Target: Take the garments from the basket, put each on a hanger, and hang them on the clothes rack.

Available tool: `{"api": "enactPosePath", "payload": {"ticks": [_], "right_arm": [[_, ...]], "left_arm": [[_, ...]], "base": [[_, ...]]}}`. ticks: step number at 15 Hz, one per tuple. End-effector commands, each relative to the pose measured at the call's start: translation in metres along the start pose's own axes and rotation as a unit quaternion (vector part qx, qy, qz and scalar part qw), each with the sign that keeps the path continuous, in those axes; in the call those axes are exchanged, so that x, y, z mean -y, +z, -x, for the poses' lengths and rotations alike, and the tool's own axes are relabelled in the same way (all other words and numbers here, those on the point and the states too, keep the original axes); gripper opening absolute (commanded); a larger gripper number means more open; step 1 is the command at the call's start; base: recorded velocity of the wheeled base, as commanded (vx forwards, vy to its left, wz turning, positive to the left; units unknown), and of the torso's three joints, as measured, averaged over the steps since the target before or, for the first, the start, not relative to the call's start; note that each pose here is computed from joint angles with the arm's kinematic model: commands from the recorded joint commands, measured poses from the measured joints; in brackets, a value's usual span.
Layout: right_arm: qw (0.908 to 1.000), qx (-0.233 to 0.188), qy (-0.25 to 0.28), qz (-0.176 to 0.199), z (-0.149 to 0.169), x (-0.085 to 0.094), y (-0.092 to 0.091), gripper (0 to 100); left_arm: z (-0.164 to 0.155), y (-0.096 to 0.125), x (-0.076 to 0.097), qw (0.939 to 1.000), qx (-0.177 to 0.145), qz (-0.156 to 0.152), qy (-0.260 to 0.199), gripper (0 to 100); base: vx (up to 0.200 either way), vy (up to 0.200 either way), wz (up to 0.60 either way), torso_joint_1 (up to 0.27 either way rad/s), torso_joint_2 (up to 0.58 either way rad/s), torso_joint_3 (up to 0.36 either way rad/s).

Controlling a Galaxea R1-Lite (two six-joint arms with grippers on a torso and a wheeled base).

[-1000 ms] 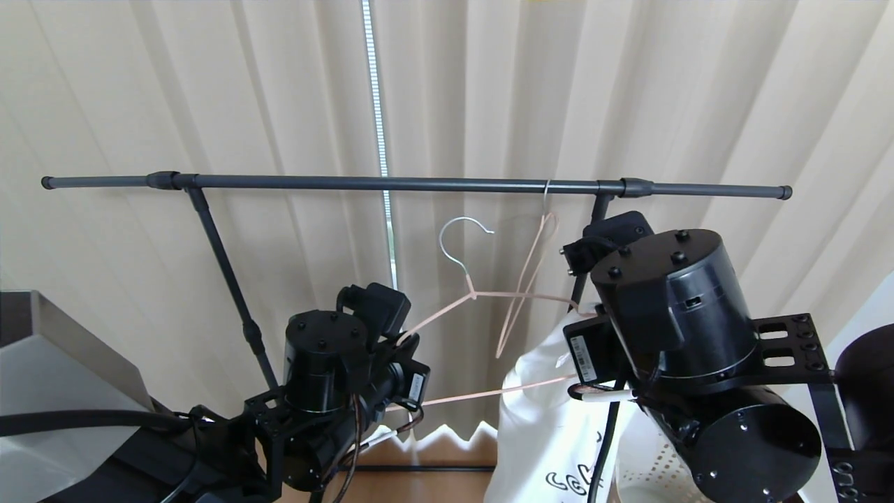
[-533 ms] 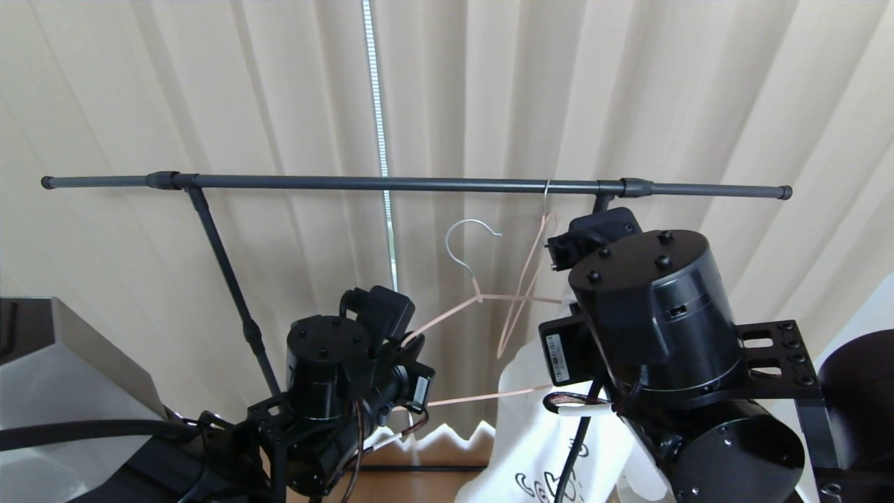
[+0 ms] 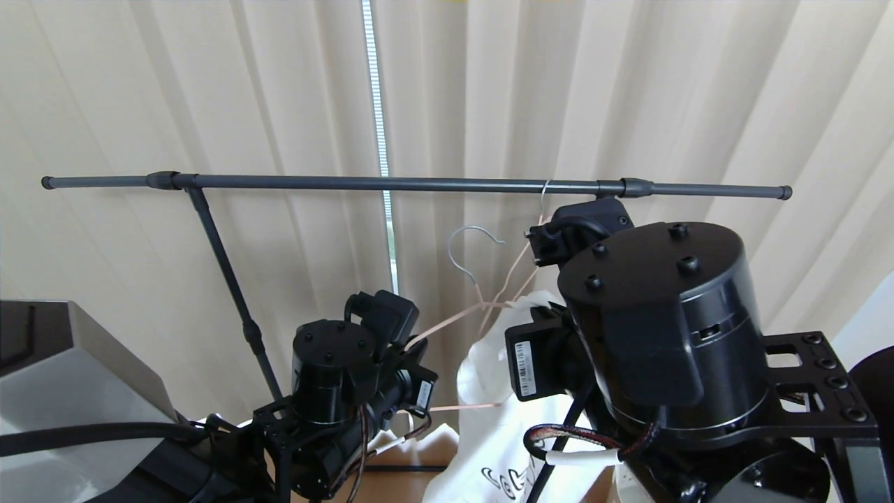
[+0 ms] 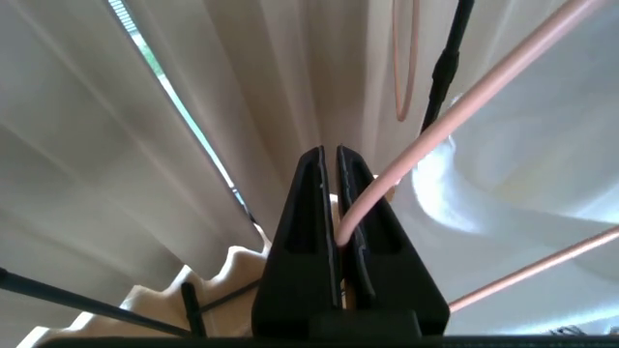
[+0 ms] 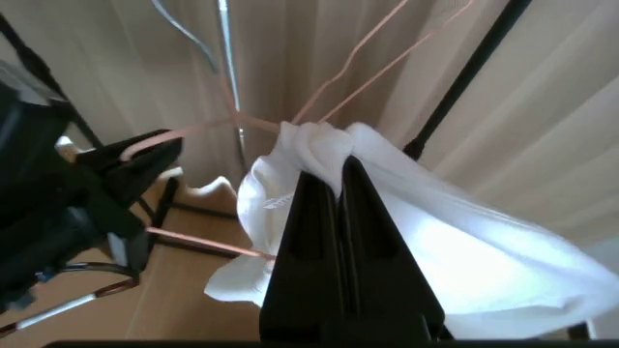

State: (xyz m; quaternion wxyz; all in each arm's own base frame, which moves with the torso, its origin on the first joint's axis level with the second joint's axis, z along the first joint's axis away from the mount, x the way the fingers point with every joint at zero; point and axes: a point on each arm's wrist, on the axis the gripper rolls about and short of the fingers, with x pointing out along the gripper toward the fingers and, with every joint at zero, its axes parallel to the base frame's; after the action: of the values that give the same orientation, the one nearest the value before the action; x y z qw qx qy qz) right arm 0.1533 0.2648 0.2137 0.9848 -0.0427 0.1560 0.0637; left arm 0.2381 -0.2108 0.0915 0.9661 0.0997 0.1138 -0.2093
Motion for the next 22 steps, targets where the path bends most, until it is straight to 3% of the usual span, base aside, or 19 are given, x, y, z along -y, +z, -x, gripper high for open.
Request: {"api": "enactPosePath", "payload": {"ticks": [1,5,8,11,13,22], "right_arm": [[0.9996,0.000,0.027,-0.011,0.007,-0.009,0.001,0],[0.9934,-0.015,0.099,-0.056,0.020,-0.025,0.003,0],[0.9896,-0.020,0.119,-0.078,0.022,-0.027,0.007,0],[0.9911,-0.019,0.110,-0.074,0.021,-0.023,0.007,0],[0.9930,-0.017,0.093,-0.071,0.015,-0.013,0.011,0],[0.9943,-0.012,0.068,-0.082,0.000,-0.004,0.016,0]], "left_arm": [[0.000,-0.001,0.002,1.0000,-0.001,-0.001,-0.002,0],[0.000,-0.001,0.004,1.0000,-0.001,-0.001,-0.006,0],[0.000,-0.003,0.005,1.0000,-0.004,-0.002,-0.007,0],[-0.001,-0.002,0.004,1.0000,-0.002,-0.001,-0.006,0],[-0.001,0.002,0.003,0.9998,0.020,0.006,-0.002,0],[-0.001,0.004,0.001,0.9995,0.028,0.007,0.016,0]], "base": [[0.000,0.000,0.00,0.000,0.00,0.000],[0.000,0.000,0.00,0.000,0.00,0.000],[0.000,0.000,0.00,0.000,0.00,0.000],[0.000,0.000,0.00,0.000,0.00,0.000],[0.000,0.000,0.00,0.000,0.00,0.000],[0.000,0.000,0.00,0.000,0.00,0.000]]}}
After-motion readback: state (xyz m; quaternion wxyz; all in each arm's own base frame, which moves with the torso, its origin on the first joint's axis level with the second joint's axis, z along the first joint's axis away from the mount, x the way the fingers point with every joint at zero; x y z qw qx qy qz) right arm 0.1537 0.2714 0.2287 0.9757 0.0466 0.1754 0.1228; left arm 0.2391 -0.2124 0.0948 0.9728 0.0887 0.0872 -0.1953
